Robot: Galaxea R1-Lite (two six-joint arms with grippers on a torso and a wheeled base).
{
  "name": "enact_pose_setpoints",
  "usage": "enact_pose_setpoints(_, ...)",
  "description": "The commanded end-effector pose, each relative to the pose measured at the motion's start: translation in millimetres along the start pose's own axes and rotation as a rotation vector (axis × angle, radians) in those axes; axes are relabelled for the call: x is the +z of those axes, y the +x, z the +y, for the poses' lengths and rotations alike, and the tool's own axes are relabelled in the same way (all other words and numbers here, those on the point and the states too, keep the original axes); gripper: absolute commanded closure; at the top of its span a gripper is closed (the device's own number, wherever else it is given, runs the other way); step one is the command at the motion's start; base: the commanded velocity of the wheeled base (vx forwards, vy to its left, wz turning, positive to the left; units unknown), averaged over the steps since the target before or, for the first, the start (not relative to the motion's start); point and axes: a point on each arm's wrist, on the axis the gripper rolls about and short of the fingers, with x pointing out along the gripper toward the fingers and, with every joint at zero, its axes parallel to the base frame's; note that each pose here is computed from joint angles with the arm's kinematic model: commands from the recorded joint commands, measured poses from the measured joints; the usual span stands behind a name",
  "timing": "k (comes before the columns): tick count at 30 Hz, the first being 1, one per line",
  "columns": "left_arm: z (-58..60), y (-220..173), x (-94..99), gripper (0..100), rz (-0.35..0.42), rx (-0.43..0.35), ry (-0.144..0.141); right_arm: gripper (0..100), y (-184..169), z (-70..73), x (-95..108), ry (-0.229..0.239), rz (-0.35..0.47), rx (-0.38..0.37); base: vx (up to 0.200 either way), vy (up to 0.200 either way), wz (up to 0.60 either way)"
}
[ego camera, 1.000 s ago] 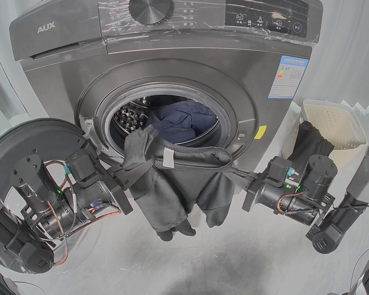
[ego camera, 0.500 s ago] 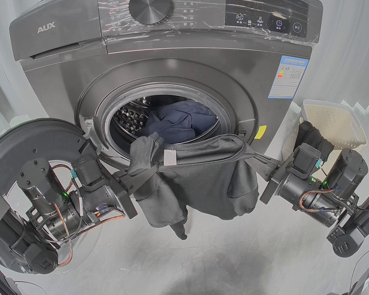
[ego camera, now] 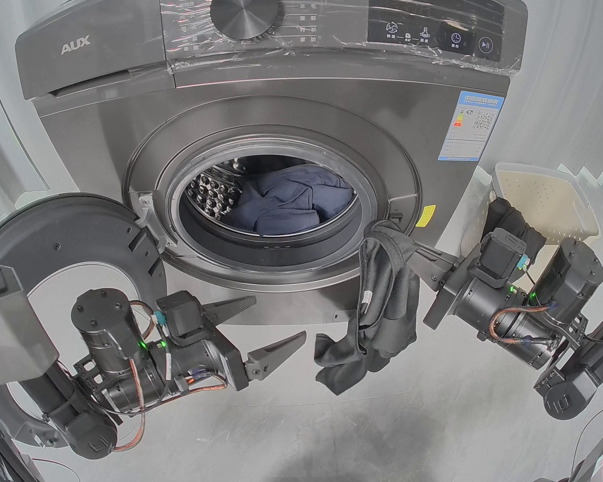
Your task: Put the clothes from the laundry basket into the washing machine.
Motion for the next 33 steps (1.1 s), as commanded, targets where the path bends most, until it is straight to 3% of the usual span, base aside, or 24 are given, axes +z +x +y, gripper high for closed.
enact_pose_setpoints(1,8.7,12,-31.4,0,0.111,0.016,-0.032,100,3,1.8,3,-0.001,-0.014,0.006,0.000,0.000,0.00)
enact_pose_setpoints(4,9.2,14,-37.4,0,0.131,0.016,-0.027,100,3,1.7,3,-0.001,-0.016,0.005,0.000,0.000,0.00)
enact_pose_setpoints(8,5.9,17,-45.6,0,0.160,-0.002,0.007,100,5,1.5,5,0.005,-0.027,0.001,0.000,0.000,0.00)
enact_pose_setpoints(13,3.1,21,-55.3,0,0.192,-0.017,0.008,100,11,4.4,8,0.014,-0.052,-0.039,0.000,0.000,0.00)
enact_pose_setpoints(21,14.4,43,-68.2,0,0.193,-0.007,0.020,100,14,9.5,10,0.024,-0.061,-0.023,0.000,0.000,0.00)
enact_pose_setpoints(33,31.8,83,-77.8,0,0.129,-0.001,0.042,100,16,17.3,10,0.041,-0.065,0.003,0.000,0.000,0.00)
